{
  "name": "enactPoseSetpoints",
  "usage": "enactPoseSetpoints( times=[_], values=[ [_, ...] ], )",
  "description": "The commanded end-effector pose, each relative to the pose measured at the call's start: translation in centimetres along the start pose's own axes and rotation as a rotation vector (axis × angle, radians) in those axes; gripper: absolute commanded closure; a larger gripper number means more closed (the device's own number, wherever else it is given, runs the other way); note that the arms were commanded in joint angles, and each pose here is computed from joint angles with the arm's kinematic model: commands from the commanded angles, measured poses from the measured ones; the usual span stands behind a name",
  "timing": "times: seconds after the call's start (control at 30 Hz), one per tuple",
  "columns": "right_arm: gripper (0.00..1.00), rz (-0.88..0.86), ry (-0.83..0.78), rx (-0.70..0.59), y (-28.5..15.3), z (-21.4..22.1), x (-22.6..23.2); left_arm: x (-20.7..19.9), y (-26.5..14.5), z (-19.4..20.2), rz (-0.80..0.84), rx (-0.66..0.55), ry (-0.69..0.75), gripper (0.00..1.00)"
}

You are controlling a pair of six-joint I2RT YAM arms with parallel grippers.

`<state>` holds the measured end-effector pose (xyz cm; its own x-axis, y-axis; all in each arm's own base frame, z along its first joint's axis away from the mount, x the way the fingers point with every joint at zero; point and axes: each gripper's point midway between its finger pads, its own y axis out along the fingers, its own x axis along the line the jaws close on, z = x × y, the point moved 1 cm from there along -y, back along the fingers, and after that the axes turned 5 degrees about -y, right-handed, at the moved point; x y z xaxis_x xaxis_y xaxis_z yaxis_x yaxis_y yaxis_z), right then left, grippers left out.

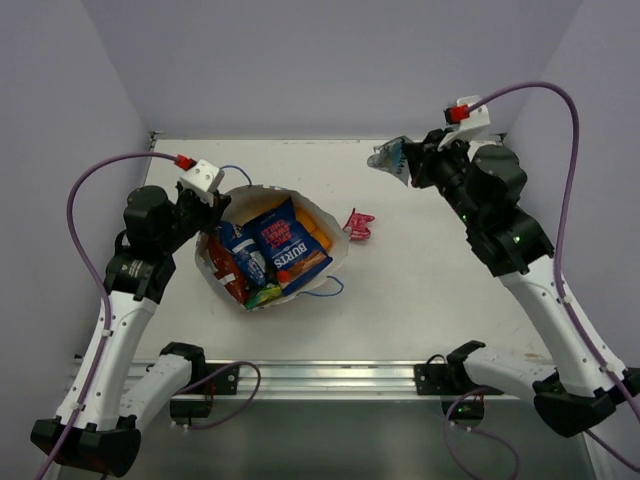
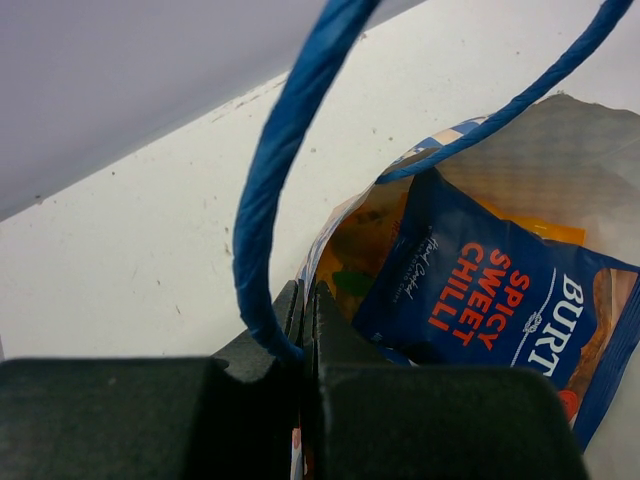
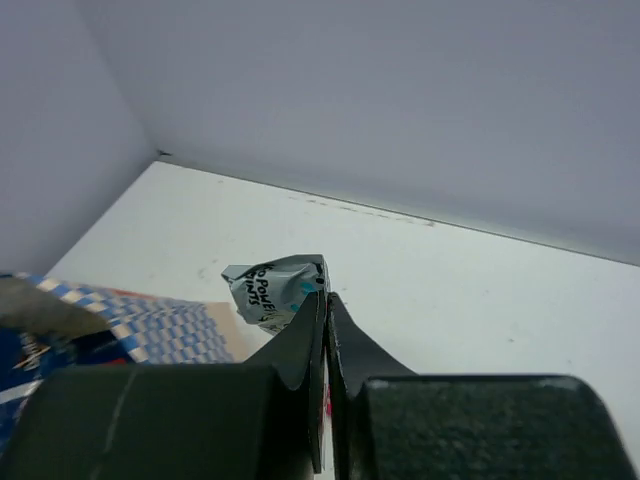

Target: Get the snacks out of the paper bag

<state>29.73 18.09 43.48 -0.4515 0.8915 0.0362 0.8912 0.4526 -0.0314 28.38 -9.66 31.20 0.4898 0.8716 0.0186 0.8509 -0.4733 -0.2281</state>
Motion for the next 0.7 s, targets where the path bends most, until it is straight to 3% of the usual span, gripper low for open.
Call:
enactPoseSetpoints(
  times=[0.0, 0.27, 0.33, 0.37, 0.47, 0.5, 0.57, 0.6, 0.67],
  values=[
    [1.0, 0.113, 0.032, 0.09, 3.3, 4.0, -4.5, 0.0, -0.6, -2.2, -0.008, -0.08, 0.004, 1.0],
    [1.0, 0.147, 0.158, 0.295, 13.0, 14.2, -10.3, 0.0, -0.6, -2.3, -0.01, -0.08, 0.003, 1.0],
    [1.0, 0.137, 0.17, 0.308, 15.2, 15.2, -10.8, -0.1, -0.7, -2.3, -0.005, -0.082, 0.004, 1.0],
    [1.0, 0.142, 0.185, 0.372, 16.9, 18.3, -11.3, -0.1, -0.7, -2.3, -0.005, -0.082, 0.003, 1.0],
    [1.0, 0.121, 0.227, 0.416, 19.4, 20.8, -11.5, -0.1, -0.7, -2.2, -0.005, -0.08, 0.004, 1.0],
    [1.0, 0.116, 0.246, 0.466, 20.2, 23.4, -11.6, -0.2, -0.8, -2.1, -0.004, -0.081, 0.004, 1.0],
    [1.0, 0.102, 0.268, 0.486, 21.2, 24.3, -11.6, -0.2, -0.7, -2.0, -0.004, -0.079, 0.003, 1.0],
    [0.98, 0.107, 0.281, 0.537, 21.4, 26.3, -11.6, -0.2, -0.7, -1.9, -0.004, -0.078, 0.003, 1.0],
    [0.75, 0.131, 0.28, 0.555, 21.6, 26.9, -12.2, -0.2, -0.6, -1.8, 0.0, -0.074, -0.003, 1.0]
  ],
)
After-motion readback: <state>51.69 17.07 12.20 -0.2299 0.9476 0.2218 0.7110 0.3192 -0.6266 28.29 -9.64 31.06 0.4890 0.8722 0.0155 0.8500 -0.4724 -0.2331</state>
